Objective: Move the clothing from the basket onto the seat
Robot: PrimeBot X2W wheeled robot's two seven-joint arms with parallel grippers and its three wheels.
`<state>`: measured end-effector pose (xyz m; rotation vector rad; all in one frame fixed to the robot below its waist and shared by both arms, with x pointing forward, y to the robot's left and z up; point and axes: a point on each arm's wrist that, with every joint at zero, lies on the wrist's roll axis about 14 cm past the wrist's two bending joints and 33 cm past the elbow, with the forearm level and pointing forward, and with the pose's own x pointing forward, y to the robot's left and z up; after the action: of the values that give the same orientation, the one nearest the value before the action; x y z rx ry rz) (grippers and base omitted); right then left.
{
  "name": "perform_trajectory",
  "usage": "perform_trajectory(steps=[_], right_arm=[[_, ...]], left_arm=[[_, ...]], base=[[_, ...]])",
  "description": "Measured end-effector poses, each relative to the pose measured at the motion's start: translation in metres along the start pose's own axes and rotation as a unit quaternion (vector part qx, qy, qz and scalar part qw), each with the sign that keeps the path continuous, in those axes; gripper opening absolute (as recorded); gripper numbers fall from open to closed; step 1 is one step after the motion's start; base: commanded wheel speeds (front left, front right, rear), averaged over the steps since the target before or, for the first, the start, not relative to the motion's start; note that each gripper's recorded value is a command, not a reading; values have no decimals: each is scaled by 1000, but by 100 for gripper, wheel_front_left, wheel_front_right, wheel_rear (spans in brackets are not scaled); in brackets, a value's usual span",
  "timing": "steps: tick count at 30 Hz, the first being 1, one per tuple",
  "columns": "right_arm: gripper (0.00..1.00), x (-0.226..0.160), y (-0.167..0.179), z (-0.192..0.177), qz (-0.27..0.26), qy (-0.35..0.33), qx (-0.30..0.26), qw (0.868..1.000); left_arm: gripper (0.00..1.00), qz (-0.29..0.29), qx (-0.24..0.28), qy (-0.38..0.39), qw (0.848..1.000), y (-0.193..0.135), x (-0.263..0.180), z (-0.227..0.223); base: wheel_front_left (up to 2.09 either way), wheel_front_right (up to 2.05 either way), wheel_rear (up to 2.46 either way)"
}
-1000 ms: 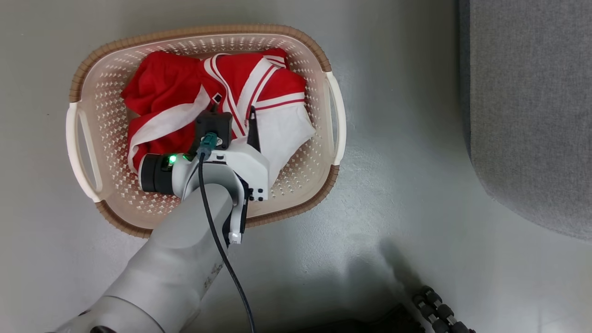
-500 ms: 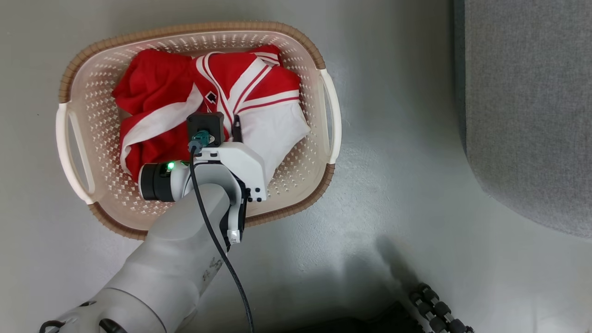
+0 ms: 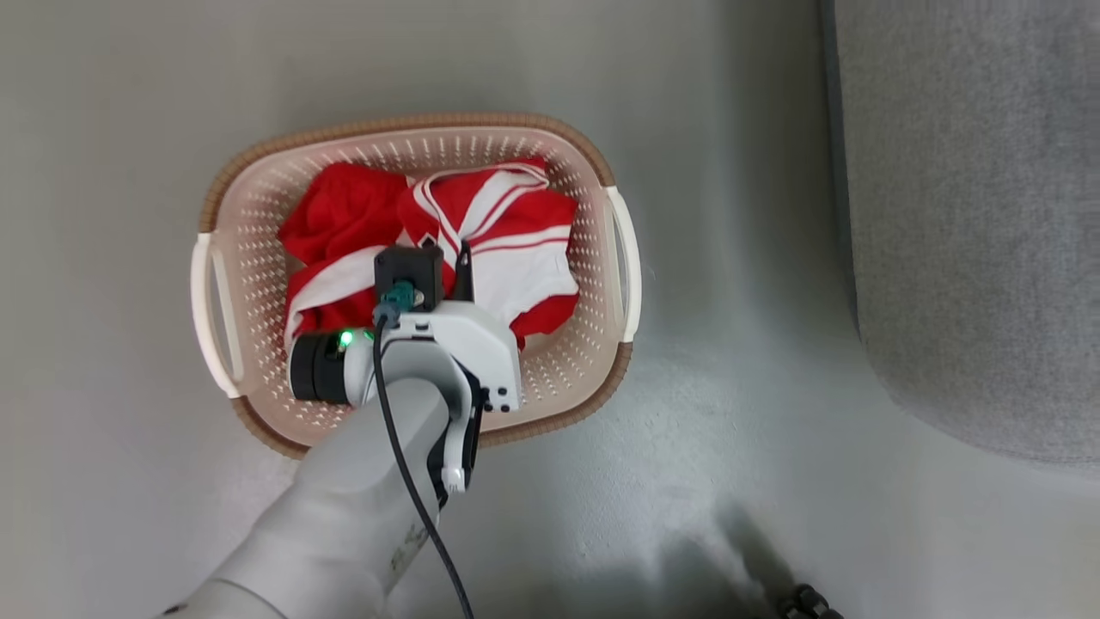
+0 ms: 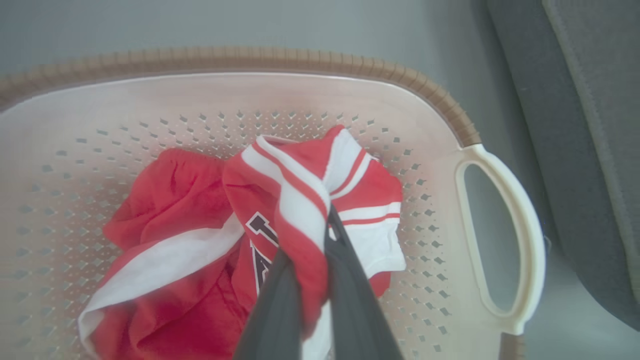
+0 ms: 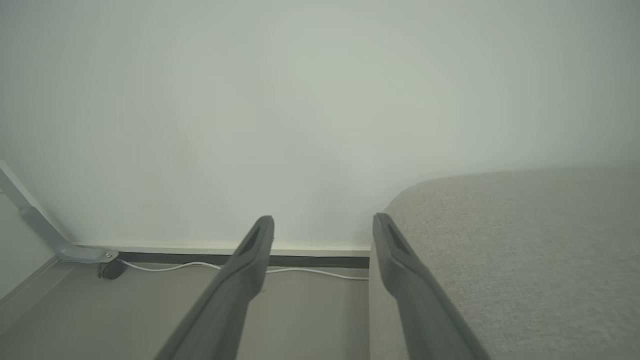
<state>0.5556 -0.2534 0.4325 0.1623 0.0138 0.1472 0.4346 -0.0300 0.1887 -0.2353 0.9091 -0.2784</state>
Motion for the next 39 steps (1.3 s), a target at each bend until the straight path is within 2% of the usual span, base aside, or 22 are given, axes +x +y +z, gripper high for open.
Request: perform_trajectory(steps=[11, 23, 31, 39], right_arm=[[100, -31, 43, 15, 17, 2, 36, 999], [100, -74, 75, 32, 19, 3, 45, 999], [100, -108, 100, 42, 26, -2, 44, 999], [100, -138, 121, 46, 37, -6, 39, 999]], left_arm=[[0, 5, -1, -77, 997, -3, -60, 39], [0, -1, 8, -177, 984, -8, -127, 80], [0, -12, 26, -251, 968, -13, -179, 102], [0, -22, 44, -329, 943, -17, -229, 127]], base=[[0, 0, 0], [0, 0, 0], [0, 0, 0], [0, 0, 0]])
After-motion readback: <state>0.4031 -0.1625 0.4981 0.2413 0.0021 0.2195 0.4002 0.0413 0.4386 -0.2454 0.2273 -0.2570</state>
